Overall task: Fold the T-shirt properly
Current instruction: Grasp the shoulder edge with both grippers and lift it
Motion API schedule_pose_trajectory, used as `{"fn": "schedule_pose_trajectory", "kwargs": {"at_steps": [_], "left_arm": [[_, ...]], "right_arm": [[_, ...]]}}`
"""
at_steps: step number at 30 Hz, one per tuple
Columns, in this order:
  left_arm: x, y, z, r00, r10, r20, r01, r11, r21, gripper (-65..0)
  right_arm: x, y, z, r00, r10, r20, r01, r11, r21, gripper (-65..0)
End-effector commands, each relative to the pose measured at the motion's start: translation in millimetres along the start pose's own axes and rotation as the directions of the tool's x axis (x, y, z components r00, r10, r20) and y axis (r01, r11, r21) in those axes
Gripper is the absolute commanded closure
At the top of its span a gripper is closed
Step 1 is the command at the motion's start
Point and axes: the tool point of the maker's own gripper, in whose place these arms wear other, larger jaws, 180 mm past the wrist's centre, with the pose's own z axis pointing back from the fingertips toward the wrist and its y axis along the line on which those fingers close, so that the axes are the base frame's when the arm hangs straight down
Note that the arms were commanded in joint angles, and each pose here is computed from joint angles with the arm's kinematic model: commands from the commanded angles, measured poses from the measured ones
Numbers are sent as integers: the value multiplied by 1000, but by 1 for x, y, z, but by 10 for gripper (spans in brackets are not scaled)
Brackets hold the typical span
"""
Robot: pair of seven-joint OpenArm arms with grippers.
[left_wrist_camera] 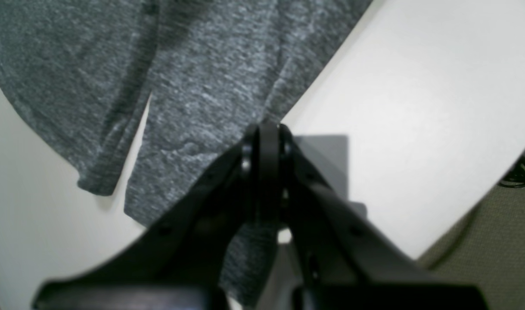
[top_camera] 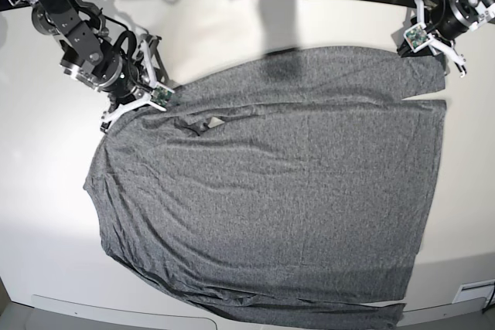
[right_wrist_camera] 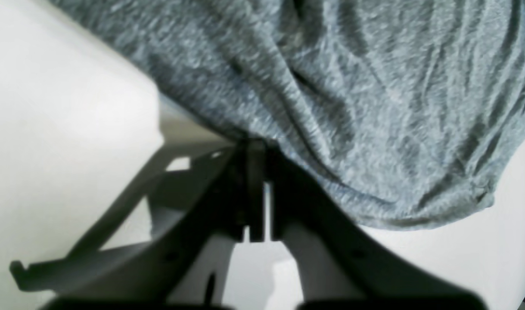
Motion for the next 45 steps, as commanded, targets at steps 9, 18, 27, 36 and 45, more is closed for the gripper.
{"fn": "schedule_pose_trajectory", "kwargs": {"at_steps": [9, 18, 27, 36, 45], "left_arm": [[-13, -6, 5, 996, 37, -76, -39, 999, -33, 0], [51, 47, 30, 997, 48, 63, -56, 992, 117, 0], [84, 123, 41, 986, 11, 168, -64, 946, 317, 0], [77, 173, 27, 968, 71, 240, -152, 928, 339, 0], [81, 189, -9, 972, 81, 219, -143, 946, 289, 0]], "right_arm": [[-1, -30, 14, 999, -15, -31, 11, 992, -123, 0], [19, -80, 46, 995, -81, 54, 92, 958, -271, 0], [33, -100, 46, 971, -195, 142, 230, 926, -301, 0], [29, -125, 9, 936, -316, 158, 350, 888, -297, 0], [18, -153, 2, 924, -356, 138, 382, 864, -327, 0]]}}
